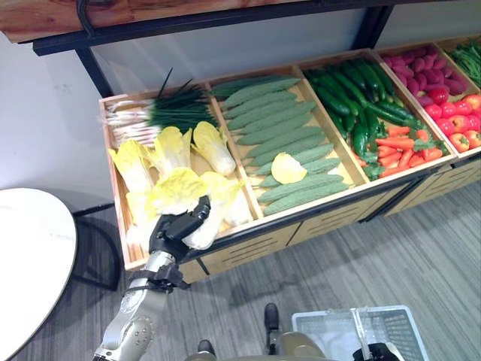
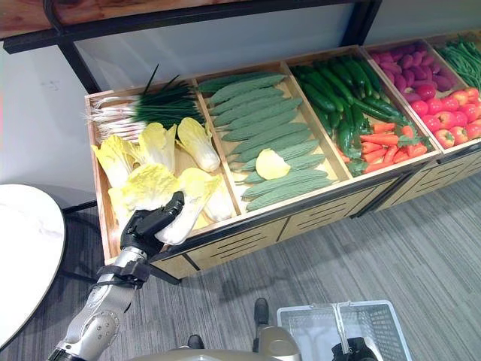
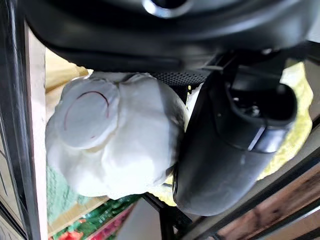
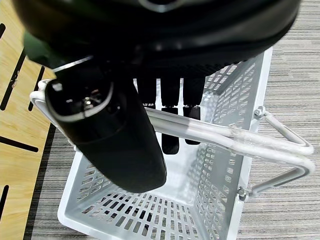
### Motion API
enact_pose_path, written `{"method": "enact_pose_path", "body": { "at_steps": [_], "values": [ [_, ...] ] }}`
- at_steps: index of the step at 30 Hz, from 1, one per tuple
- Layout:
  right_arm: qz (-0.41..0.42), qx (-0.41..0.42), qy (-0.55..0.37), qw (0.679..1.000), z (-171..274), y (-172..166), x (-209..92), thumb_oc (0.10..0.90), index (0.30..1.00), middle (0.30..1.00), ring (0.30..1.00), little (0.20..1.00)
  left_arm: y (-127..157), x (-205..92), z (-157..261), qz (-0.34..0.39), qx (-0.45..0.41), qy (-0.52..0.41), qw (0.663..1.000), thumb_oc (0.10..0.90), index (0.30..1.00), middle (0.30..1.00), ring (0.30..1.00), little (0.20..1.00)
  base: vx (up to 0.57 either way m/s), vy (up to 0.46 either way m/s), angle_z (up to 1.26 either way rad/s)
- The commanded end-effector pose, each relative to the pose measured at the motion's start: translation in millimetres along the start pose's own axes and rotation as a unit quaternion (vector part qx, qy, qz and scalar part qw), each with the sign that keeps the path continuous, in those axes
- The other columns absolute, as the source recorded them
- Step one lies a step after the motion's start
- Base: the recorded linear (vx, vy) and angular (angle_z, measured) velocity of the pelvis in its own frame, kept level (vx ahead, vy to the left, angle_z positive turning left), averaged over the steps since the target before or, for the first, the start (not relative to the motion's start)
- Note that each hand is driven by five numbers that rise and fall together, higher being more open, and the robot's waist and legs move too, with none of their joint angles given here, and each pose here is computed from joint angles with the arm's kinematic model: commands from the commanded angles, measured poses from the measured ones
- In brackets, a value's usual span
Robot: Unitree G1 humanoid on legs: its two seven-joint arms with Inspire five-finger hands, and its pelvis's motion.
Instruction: Get the vegetables into the basket
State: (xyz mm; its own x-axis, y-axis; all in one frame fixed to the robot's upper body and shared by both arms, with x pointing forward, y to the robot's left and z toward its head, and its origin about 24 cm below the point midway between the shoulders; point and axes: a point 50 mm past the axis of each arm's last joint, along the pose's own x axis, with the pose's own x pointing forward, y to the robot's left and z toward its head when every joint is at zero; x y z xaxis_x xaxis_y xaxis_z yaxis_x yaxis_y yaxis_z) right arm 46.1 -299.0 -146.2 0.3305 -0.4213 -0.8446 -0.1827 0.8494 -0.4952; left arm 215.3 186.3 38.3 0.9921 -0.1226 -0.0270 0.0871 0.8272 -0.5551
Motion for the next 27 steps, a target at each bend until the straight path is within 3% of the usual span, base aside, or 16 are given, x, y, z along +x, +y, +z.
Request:
{"method": "enact_pose_path", "body": {
  "at_steps": [1,9,17,27],
  "values": [
    [-0.018,-0.022,0.008,1.0,-8,-14,0,0.4,0.3,0.3,0.3,0.3,-31,13,37,-0.108,0.004,-0.093,0.99,0.4,0.3,0.3,0.3,0.3,0.03,0.035,-0.04],
    [-0.035,0.003,-0.002,0.999,1,-22,2,0.4,0.3,0.3,0.3,0.3,-36,20,37,-0.12,0.001,-0.097,0.988,0.4,0.3,0.3,0.3,0.3,-0.02,0.034,-0.07],
    [-0.043,0.04,0.002,0.998,5,-24,3,0.4,0.3,0.3,0.3,0.3,-49,39,40,-0.148,0.017,-0.105,0.983,0.4,0.3,0.3,0.3,0.3,-0.2,0.222,-0.29],
    [-0.043,0.031,-0.01,0.999,14,-23,5,0.4,0.3,0.3,0.3,0.3,-39,27,45,-0.144,0.042,-0.1,0.984,0.4,0.3,0.3,0.3,0.3,-0.14,0.122,-1.13]
  ]
}}
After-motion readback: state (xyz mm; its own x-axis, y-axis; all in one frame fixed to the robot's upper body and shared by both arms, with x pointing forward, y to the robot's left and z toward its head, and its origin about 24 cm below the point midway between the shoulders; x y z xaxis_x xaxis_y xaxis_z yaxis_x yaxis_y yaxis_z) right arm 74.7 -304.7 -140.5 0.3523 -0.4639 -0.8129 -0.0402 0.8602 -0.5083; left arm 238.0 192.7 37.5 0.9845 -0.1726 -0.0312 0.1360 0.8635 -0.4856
